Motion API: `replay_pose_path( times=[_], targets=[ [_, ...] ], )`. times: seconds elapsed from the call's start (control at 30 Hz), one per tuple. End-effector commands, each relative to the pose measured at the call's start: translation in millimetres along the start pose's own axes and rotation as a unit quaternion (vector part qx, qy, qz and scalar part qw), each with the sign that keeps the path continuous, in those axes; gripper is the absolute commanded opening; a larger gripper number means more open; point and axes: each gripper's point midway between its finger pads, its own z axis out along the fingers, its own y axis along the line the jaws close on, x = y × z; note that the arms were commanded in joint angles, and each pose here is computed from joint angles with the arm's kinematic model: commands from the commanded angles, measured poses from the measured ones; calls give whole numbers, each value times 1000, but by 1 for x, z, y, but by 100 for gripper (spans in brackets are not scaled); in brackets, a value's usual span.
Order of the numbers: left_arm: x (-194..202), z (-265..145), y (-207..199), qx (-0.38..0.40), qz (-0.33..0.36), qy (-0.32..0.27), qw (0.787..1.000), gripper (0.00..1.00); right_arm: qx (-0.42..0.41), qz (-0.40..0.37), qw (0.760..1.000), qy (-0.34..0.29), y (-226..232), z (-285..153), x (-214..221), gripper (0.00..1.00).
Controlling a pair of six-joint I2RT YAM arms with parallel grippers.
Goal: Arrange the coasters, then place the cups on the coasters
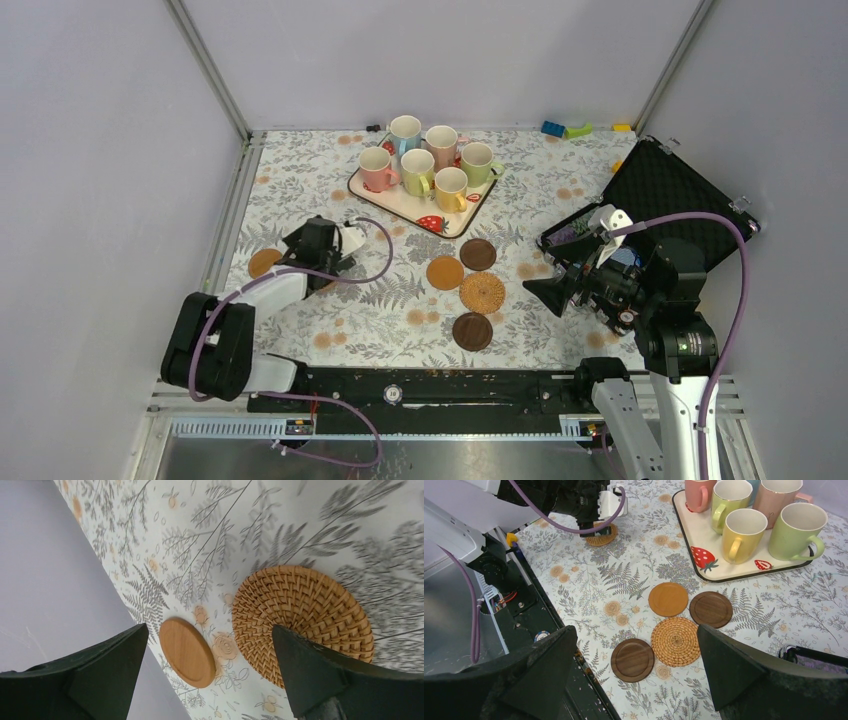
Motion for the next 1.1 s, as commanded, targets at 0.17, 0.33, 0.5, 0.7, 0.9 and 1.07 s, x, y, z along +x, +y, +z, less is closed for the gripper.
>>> replay_pose_path(
  times=[0.17,0.33,0.5,0.7,0.9,1.07],
  targets=[
    [30,11,-14,67,-12,36,997,99,-3,-13,1000,-9,0,0,-5,99],
    [15,9,-7,66,-35,11,997,99,-6,-7,1000,-7,0,2,-4,98],
    [3,-2,5,52,-57,-22,997,99,-16,11,1000,-7,-1,6,-4,98],
    [3,-11,5,61,-67,-46,995,99,-22,17,1000,-11,2,6,-5,98],
    [9,-1,13,55,-91,-18,994,99,-15,20,1000,-11,0,6,-5,98],
    [9,2,6,76,-87,-14,993,99,-3,25,1000,-9,-6,7,-4,98]
  ],
)
